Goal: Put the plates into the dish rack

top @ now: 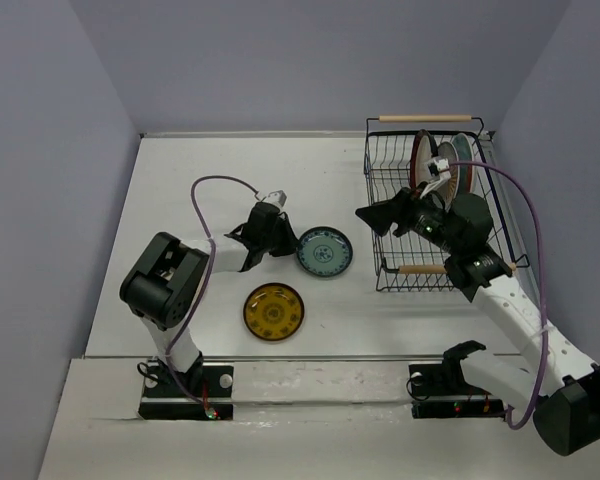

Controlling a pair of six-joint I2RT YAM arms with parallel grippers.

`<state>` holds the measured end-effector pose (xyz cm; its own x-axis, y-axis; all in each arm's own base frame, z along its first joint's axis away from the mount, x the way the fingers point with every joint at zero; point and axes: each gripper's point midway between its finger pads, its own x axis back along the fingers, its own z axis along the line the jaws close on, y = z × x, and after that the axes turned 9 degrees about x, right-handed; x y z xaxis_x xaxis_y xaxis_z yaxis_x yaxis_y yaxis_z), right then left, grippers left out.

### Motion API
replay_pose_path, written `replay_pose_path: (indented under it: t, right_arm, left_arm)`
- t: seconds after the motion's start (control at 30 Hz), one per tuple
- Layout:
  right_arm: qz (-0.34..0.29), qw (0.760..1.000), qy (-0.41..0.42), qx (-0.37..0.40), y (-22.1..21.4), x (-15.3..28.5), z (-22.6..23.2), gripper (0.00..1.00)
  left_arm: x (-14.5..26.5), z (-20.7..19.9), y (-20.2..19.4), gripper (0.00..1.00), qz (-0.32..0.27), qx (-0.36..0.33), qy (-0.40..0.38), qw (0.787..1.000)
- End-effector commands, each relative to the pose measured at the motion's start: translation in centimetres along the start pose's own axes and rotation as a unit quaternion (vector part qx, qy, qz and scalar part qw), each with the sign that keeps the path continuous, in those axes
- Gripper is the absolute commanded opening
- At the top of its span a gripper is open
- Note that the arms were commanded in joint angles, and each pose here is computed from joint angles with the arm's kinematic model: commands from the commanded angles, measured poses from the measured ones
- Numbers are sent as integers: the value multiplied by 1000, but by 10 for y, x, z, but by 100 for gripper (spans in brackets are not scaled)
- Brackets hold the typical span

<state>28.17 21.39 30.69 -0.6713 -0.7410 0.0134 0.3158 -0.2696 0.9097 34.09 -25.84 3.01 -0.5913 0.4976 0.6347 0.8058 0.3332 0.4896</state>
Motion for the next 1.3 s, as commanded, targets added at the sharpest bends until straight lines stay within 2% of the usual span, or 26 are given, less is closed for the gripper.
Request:
replay_pose_path:
  t: [0.0,0.2,0.4,0.6,0.7,0.77,0.87,0.9,0.93,1.0,1.03,1.07,1.1,1.13,1.2,1.23,1.27]
  right_arm:
    - [4,1000,15,9,-2,0,6,76]
    - [36,999,9,29,-3,-2,4,83]
    - [105,993,-20,47,-18,-15,-17,89]
    - [130,990,25,50,-29,-41,13,90]
    - [147,987,45,54,-40,-53,33,89]
    - [157,984,66,47,-48,-58,46,83]
    - [159,978,132,21,-51,-63,77,40]
    - [157,977,144,13,-50,-62,82,14]
    - [136,980,148,13,-42,-66,84,7]
    - [117,985,125,15,-31,-67,80,7]
    - [98,991,81,29,-20,-71,67,7]
    - [106,993,48,33,-19,-67,58,7]
    - [99,994,15,47,-12,-67,48,7]
    - [65,993,-56,79,15,-68,28,7]
    - [53,982,-147,106,31,-61,-1,7]
    - [32,961,-240,135,49,-50,-35,7]
    - [14,947,-286,146,69,-43,-49,7]
  left_arm:
    - [0,-9,13,6,-31,-10,-24,999]
    - [50,-38,49,6,-111,-8,-68,991]
    - [150,-82,72,6,-199,-14,-165,966]
    - [199,-90,64,5,-212,-27,-199,956]
    - [227,-101,65,5,-233,-36,-234,943]
    - [236,-106,66,6,-238,-42,-245,939]
    - [247,-110,67,8,-243,-55,-252,935]
    - [248,-109,66,18,-240,-58,-248,937]
    - [258,-114,70,27,-250,-64,-253,932]
    - [265,-112,70,45,-251,-82,-240,934]
    - [283,-118,78,63,-272,-92,-244,926]
    - [286,-112,76,78,-270,-111,-225,930]
    - [297,-111,78,83,-281,-122,-220,926]
    - [307,-110,86,89,-301,-129,-207,922]
    - [307,-90,82,95,-304,-150,-161,927]
    - [307,-76,83,95,-319,-149,-138,926]
    - [304,-65,81,95,-326,-148,-120,926]
